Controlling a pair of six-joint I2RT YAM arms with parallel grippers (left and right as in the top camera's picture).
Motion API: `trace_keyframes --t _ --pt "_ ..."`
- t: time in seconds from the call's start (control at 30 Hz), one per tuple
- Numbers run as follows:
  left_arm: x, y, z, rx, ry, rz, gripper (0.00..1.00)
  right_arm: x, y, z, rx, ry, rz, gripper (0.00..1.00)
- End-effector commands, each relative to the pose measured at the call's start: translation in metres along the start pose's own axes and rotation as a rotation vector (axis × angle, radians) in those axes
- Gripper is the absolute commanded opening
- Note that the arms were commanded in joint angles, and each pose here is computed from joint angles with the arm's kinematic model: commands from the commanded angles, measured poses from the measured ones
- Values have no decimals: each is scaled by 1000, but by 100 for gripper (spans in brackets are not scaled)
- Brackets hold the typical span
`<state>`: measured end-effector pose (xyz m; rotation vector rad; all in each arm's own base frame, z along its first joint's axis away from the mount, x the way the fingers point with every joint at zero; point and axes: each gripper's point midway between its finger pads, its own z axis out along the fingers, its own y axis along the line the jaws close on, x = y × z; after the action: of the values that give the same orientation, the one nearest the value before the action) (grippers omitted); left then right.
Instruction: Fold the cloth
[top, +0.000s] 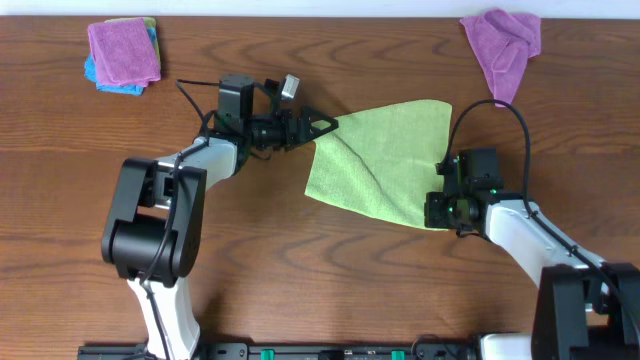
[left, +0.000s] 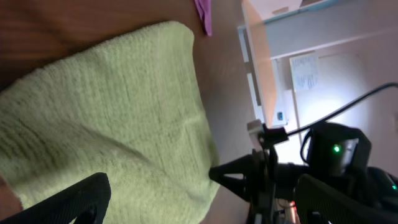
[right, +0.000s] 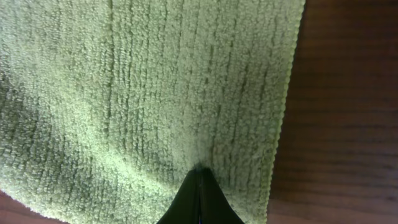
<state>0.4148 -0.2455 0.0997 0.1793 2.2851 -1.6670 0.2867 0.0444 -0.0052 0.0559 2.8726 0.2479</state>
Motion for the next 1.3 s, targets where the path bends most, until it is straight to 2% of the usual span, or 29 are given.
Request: trace_keyframes --t 0.0,0.17,0.33,0.47,0.67,0.77,0.97,1.0,1.07,1.1,1.13,1.17,1.2,1.27 --pt "-6 -15 -11 -63 -23 126 96 5 3 5 7 53 15 1" --pt "15 4 -41 -385 14 189 96 -35 12 -17 -5 -6 -15 1" --pt "28 3 -56 -565 43 236 96 -69 21 -43 -14 -79 -44 1" --pt "55 6 -41 -616 135 238 96 -96 27 -70 -11 -171 -82 2" --pt "84 10 -24 -756 227 307 96 -103 29 -86 -13 -217 -87 1" --pt "90 12 -22 -802 245 334 96 -106 30 -89 -15 -233 -90 2" --pt "99 16 -19 -804 268 329 96 -122 34 -97 -23 -297 -98 1" --pt "102 20 -19 -808 278 321 100 -126 34 -100 -23 -311 -99 1" --pt "107 26 -18 -813 295 301 67 -136 33 -110 -23 -349 -100 1" --pt "108 27 -17 -815 296 291 58 -140 32 -113 -21 -363 -96 2" --pt "109 28 -16 -817 291 277 25 -144 29 -119 -19 -380 -90 1" --pt "109 29 -16 -820 279 253 11 -149 26 -127 -14 -401 -93 2" --pt "108 29 -15 -822 270 236 6 -152 23 -132 -8 -415 -93 1" --pt "108 29 -16 -824 262 219 6 -157 17 -140 -1 -437 -80 2"
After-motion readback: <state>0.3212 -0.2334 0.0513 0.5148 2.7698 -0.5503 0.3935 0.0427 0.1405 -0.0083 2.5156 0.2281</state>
